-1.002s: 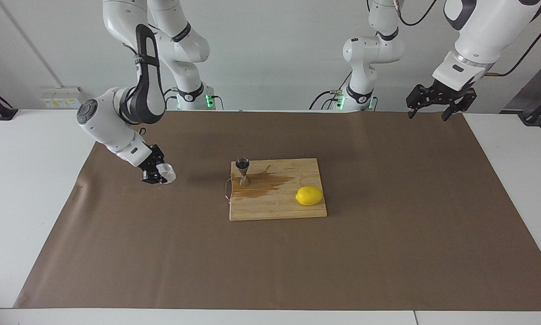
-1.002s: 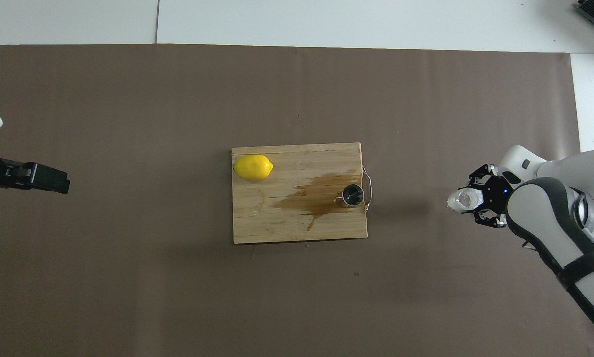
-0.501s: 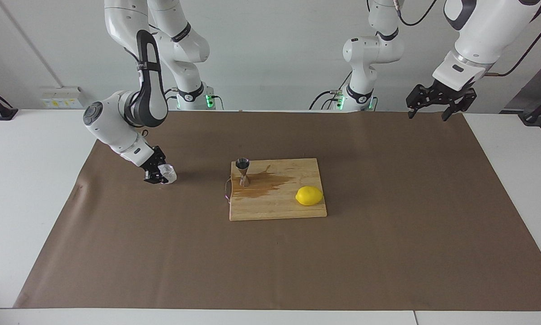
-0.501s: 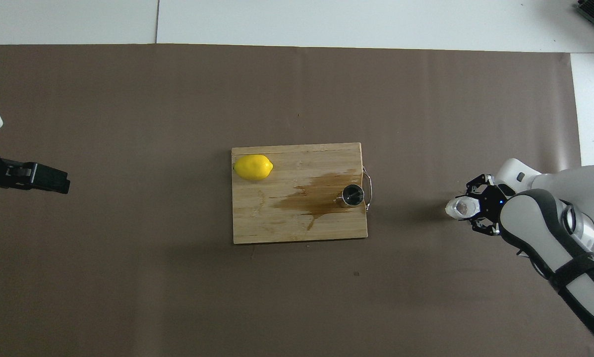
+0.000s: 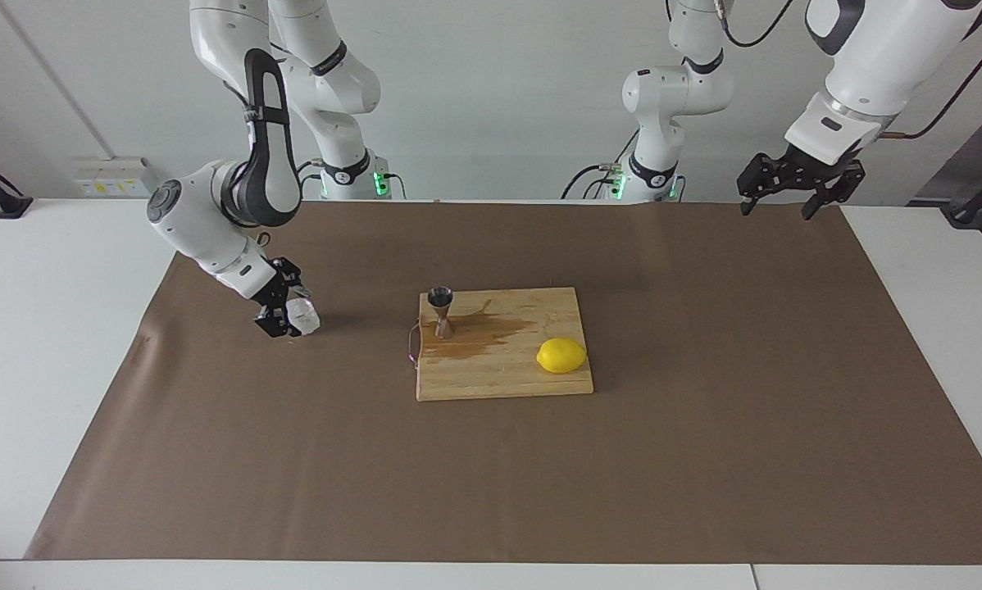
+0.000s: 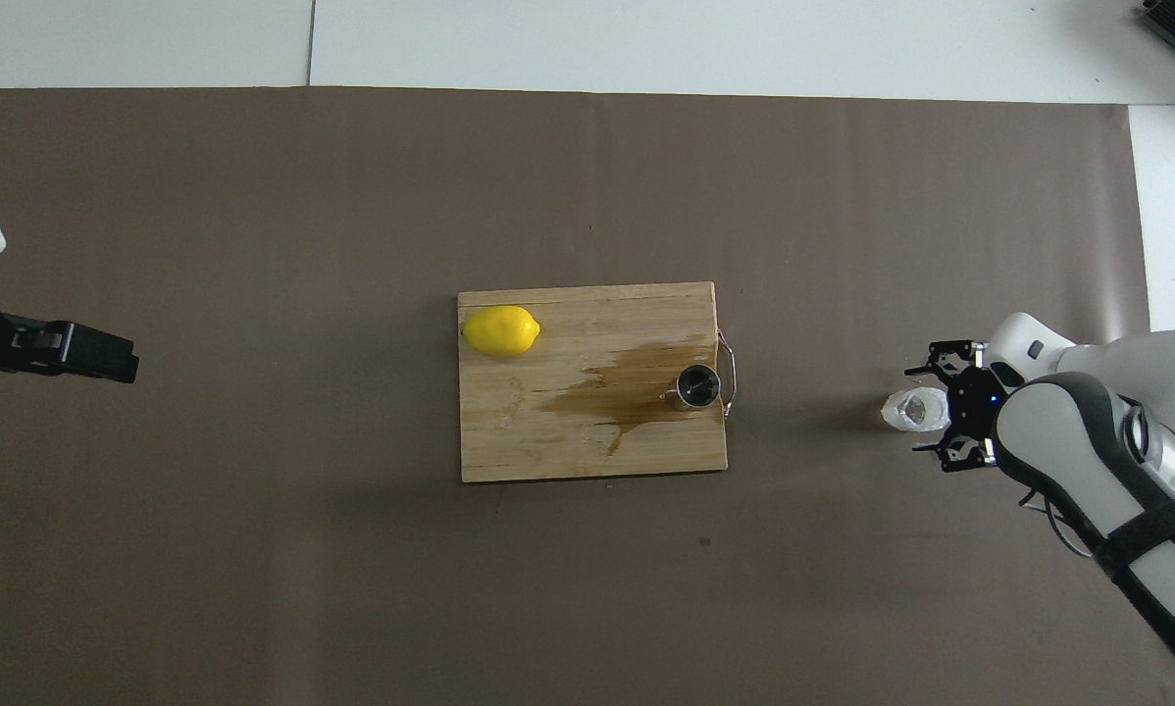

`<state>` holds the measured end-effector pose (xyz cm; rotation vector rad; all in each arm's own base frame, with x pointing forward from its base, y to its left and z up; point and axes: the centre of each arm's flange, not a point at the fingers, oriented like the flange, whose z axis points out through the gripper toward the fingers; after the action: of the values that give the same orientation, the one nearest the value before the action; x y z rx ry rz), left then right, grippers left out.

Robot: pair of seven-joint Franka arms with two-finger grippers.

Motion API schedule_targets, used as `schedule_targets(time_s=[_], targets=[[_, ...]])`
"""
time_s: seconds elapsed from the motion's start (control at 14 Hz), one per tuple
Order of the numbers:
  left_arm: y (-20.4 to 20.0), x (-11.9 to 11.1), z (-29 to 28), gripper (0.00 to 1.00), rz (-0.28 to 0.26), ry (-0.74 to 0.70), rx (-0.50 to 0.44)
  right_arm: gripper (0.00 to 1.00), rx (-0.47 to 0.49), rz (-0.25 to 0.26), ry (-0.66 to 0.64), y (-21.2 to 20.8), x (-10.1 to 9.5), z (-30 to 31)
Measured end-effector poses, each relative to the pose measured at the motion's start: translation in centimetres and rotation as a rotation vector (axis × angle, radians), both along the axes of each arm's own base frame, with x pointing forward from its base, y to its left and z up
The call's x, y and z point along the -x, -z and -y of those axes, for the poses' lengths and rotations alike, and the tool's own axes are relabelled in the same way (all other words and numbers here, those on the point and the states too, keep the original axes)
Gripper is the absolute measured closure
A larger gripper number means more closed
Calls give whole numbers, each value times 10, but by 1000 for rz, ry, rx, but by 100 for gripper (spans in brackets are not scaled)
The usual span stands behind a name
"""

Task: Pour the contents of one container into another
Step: 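Open the right gripper and withdraw it from the white cup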

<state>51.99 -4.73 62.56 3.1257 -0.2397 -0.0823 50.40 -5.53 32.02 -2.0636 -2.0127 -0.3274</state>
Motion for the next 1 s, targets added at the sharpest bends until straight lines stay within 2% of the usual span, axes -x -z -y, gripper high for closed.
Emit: schedule_targets(time_s=[0.21,0.36,0.5,0.64,0.79,0.93,1.0], targets=[[0,0,0,0,0,0,0,0,-4,-7,75,-54,-1,-12],[0,0,0,0,0,0,0,0,57,-8,100,-98,-9,-26],[0,0,0,0,0,0,0,0,95,49,138,-144,-27,-49],[0,0,0,0,0,0,0,0,85,93,229,-184,-41,-76],[0,0,0,0,0,0,0,0,79,105,356,-211,-50,-88],[0,0,0,0,0,0,0,0,105,120,417,-229,-56,-96],[0,0,0,0,0,0,0,0,108,112,478,-237,-58,-104]])
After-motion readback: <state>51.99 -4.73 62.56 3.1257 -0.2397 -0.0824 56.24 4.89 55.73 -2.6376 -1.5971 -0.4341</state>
